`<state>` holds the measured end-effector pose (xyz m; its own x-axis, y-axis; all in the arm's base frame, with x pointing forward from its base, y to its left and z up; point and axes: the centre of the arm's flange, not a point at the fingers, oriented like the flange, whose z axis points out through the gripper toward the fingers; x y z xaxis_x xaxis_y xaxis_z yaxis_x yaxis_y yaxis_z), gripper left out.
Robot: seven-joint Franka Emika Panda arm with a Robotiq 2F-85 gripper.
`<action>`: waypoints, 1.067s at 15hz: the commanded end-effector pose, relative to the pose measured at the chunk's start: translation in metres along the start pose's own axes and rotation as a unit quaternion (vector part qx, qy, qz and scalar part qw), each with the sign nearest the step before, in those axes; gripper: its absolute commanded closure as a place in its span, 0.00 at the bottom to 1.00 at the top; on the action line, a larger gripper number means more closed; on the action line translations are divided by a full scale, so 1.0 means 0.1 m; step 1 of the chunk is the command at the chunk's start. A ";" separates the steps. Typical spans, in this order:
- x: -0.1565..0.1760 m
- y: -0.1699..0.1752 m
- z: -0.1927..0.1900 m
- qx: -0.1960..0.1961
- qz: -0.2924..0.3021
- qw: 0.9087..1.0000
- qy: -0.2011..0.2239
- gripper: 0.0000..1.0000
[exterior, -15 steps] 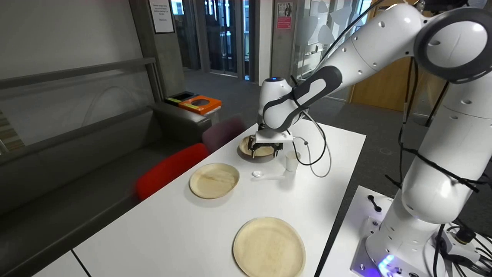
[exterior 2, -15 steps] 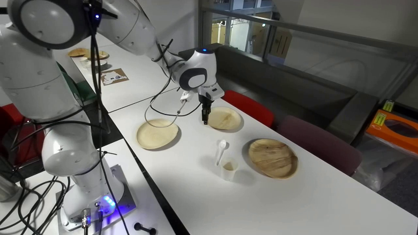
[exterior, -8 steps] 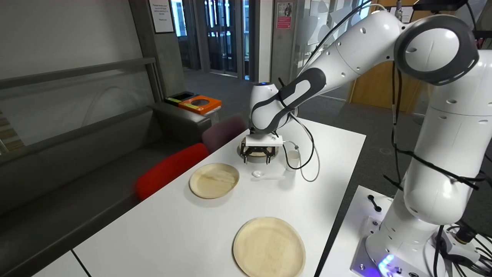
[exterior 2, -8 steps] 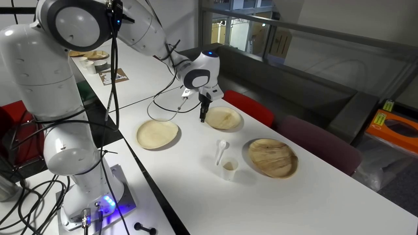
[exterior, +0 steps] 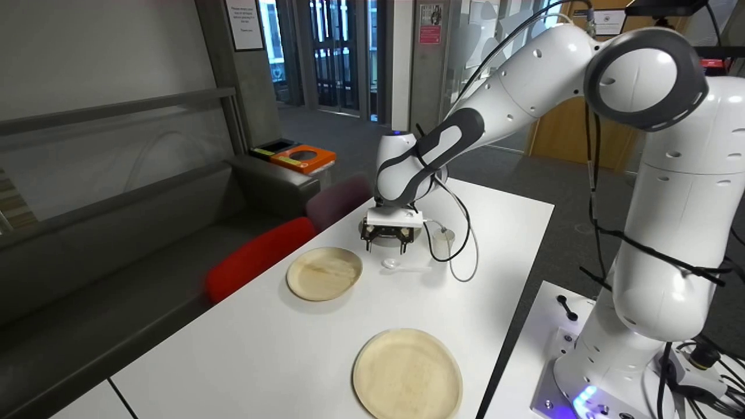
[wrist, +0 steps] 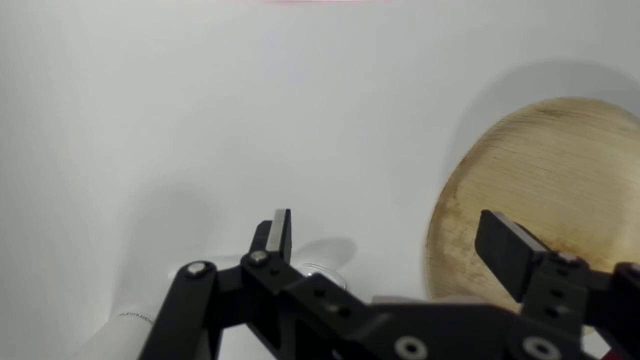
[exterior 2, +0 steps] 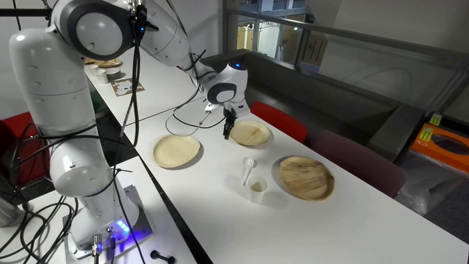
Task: Stack up the plates
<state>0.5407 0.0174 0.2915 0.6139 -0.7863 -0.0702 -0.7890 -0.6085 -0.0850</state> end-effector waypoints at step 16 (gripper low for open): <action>0.64 -0.71 1.17 0.060 0.091 0.993 0.036 0.33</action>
<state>0.6273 0.0213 0.1727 0.4623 -0.8860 -0.0369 -0.8716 -0.4463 -0.2029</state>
